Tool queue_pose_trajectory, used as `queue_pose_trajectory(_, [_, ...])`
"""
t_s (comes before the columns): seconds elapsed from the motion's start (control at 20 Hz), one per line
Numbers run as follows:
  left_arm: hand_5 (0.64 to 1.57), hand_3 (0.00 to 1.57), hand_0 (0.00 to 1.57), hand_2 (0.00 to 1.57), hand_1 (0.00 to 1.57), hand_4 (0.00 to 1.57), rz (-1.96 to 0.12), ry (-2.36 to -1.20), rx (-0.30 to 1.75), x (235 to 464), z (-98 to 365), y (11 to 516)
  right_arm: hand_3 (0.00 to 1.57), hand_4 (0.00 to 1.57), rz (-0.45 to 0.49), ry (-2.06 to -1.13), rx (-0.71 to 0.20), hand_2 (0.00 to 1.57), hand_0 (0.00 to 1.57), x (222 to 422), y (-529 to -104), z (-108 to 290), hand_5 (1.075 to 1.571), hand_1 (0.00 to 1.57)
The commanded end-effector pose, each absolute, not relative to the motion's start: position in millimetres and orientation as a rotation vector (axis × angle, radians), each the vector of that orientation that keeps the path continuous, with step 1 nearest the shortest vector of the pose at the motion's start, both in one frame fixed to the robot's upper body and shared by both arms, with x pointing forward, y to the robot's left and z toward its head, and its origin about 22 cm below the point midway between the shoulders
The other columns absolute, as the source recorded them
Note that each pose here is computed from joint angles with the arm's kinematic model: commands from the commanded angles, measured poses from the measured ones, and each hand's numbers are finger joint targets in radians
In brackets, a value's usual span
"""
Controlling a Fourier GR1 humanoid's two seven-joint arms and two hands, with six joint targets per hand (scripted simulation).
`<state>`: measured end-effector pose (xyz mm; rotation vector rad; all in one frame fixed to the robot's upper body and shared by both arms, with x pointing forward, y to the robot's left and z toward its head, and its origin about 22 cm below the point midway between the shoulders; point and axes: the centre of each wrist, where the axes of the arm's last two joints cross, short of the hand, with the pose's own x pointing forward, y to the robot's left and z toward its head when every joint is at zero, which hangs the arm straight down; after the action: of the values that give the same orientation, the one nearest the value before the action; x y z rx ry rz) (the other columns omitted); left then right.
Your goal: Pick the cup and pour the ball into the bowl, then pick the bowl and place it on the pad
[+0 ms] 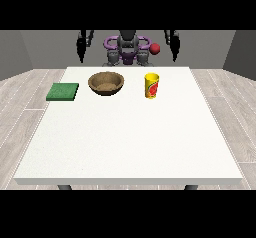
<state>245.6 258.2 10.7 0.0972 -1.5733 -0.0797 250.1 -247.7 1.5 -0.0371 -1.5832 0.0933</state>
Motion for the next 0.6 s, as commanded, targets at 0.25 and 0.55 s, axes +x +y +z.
queue_pose_trajectory(0.25, [1.524,0.0,0.0,0.0,0.0,0.0,-0.121,-1.598,0.117,249.2,46.5,265.3,0.0,0.0,0.124,-1.581,-0.081,0.0,0.0,252.3,-260.6,32.7,1.568,0.0])
queue_pose_trajectory(0.55, [1.521,0.0,0.0,0.0,0.0,0.0,0.08,-1.67,-0.224,195.7,23.0,183.1,0.0,0.0,-0.09,-1.641,-0.063,0.0,0.0,241.5,-282.2,16.4,1.566,0.0])
